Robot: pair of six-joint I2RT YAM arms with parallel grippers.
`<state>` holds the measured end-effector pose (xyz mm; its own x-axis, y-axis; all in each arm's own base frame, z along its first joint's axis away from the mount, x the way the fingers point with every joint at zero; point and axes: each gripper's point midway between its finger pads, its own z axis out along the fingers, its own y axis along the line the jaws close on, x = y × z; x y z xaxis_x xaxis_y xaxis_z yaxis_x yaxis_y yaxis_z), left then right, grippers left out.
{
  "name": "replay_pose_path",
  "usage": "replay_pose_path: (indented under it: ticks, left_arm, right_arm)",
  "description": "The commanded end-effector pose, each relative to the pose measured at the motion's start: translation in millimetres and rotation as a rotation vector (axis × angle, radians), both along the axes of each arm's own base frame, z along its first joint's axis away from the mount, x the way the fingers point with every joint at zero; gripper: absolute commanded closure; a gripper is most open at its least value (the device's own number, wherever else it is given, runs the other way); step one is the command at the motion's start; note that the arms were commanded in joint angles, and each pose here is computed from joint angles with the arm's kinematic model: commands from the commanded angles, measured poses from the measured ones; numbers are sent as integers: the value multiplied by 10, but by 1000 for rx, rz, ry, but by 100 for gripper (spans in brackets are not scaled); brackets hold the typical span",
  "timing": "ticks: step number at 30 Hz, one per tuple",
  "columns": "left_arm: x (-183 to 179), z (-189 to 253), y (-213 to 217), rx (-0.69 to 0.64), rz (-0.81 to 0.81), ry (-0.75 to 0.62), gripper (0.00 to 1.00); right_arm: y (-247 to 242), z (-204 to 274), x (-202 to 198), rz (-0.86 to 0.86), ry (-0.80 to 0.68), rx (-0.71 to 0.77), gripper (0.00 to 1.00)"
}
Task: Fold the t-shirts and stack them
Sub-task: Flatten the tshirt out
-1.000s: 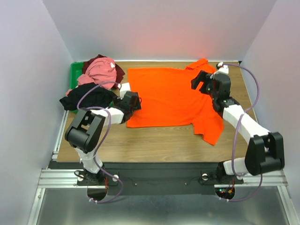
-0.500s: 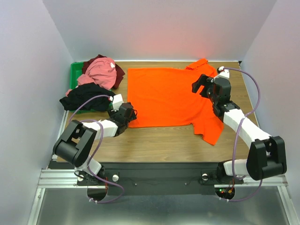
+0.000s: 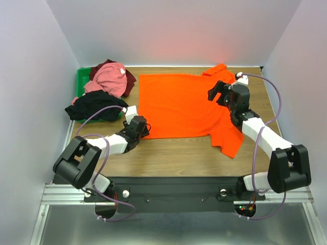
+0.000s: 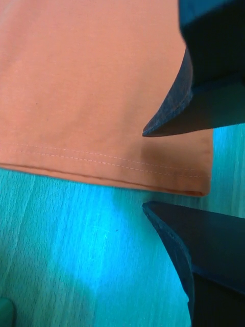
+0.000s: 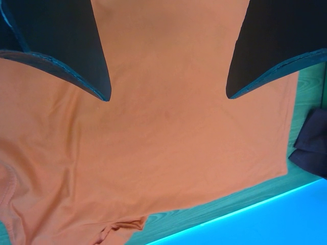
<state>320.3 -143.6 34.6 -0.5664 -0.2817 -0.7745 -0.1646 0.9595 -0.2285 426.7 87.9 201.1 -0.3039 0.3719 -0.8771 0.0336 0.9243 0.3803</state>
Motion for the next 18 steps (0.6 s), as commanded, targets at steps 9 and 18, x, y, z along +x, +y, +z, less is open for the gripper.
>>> replay_pose_path:
  ticks: [9, 18]
  left_arm:
    - [-39, -8, -56, 14, 6, 25, 49]
    - [-131, -19, -109, 49, 3, 40, 94]
  right_arm:
    - [207, 387, 151, 34, -124, 12, 0]
    - [218, 378, 137, 32, -123, 5, 0]
